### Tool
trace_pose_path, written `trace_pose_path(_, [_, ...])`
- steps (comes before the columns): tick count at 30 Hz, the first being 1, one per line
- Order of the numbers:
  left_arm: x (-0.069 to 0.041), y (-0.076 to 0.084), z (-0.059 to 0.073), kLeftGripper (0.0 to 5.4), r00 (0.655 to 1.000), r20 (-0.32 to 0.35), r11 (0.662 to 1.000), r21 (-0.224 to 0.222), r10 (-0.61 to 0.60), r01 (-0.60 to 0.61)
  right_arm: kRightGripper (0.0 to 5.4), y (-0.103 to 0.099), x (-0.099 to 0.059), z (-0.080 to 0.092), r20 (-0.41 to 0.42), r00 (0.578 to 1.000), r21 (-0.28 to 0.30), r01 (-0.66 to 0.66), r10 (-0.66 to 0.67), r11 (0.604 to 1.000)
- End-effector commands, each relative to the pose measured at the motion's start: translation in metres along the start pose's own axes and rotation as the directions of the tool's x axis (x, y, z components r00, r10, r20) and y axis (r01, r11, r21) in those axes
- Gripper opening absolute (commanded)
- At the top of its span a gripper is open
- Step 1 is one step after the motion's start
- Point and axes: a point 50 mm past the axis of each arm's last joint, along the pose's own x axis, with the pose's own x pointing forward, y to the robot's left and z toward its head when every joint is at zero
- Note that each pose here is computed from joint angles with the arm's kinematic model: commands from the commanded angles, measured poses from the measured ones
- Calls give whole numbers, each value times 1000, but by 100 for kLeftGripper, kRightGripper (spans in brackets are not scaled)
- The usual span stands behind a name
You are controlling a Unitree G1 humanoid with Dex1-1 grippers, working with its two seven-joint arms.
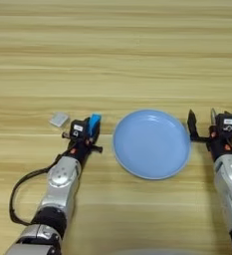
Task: Move the objects on the table
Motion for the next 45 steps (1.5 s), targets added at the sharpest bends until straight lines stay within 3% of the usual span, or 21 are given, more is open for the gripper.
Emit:
trace_pose_path(1, [1, -5, 9, 130, 999, 23, 1000, 3, -25, 25, 540, 1, 2, 2, 4, 1000, 8, 3, -3, 1000])
trace_pose_path(15, [-1, -11, 31, 130, 996, 87, 999, 1, -36, 36, 540, 1, 1, 2, 3, 1000, 10, 6, -6, 1000])
trace_pose_path(22, [1, -44, 39, 130, 983, 108, 988, -27, -147, 151, 540, 1, 1, 1, 3, 1000, 10, 5, -5, 1000])
trace_pose_path(30, [-2, -86, 38, 130, 957, 88, 958, -57, -277, 282, 540, 1, 0, 1, 3, 1000, 10, 10, -10, 1000])
trace_pose_path(34, [-5, -100, 37, 130, 943, 77, 943, -54, -323, 327, 540, 1, 0, 1, 4, 1000, 11, 12, -12, 1000])
trace_pose_path(45, [-4, -108, 30, 130, 935, 34, 935, -41, -352, 353, 540, 2, 0, 1, 5, 1000, 13, 13, -13, 1000])
